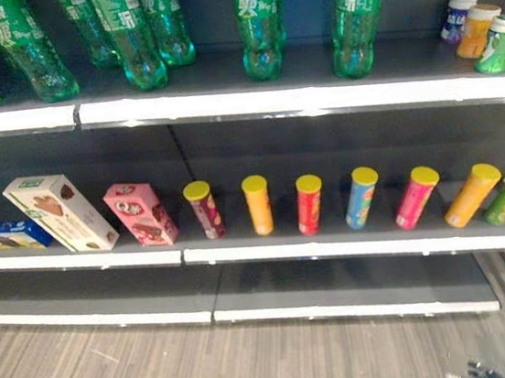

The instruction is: Put the goods on the table back onto the shelves and tidy them up.

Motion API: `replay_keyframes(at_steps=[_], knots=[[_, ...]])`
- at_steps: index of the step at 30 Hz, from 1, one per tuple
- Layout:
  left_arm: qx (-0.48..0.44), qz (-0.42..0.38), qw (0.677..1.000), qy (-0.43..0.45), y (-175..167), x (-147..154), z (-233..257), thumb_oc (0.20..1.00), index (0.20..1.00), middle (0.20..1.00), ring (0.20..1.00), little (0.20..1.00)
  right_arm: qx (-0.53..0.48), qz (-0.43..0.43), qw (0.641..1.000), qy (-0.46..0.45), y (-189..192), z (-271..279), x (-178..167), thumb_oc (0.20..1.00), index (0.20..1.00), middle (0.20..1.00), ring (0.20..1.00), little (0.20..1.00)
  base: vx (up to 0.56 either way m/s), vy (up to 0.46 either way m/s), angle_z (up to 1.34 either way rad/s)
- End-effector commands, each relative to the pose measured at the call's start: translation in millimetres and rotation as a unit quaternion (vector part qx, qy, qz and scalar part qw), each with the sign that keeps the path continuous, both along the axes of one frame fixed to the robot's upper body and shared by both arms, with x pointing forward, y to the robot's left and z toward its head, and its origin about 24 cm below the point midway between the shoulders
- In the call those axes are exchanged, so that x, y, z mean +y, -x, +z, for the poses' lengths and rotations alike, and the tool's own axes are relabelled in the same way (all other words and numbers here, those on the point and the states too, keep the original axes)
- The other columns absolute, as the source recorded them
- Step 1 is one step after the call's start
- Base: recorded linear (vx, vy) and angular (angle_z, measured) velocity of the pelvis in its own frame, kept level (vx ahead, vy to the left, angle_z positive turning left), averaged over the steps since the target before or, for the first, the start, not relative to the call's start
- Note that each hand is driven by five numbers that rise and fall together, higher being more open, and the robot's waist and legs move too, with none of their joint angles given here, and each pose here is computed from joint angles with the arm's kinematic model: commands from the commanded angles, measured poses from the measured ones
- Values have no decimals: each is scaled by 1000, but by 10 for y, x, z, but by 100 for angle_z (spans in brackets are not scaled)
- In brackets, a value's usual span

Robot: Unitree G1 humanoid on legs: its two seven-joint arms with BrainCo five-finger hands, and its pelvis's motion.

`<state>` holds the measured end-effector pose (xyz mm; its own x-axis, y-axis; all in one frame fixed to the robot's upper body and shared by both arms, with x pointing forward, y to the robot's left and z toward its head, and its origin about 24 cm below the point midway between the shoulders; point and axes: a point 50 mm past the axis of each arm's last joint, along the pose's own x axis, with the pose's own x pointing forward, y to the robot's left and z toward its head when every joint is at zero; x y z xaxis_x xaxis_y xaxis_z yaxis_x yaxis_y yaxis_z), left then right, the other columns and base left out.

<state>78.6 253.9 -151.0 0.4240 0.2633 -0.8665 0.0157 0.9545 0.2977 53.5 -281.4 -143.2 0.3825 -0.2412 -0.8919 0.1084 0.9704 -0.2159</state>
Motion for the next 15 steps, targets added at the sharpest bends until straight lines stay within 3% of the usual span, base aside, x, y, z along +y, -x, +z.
replay_keyframes(at_steps=[1,15], knots=[[-14,-27,999,-18,-170,70,42,1000,1000,1000,1000,1000,-33,32,999,10,-363,35,60,1000,1000,1000,1000,1000,3,-40,-1],[2,-40,999,-3,-144,-58,-17,1000,1000,1000,1000,1000,13,48,998,32,-397,-49,108,1000,1000,1000,1000,1000,-1,-16,1]])
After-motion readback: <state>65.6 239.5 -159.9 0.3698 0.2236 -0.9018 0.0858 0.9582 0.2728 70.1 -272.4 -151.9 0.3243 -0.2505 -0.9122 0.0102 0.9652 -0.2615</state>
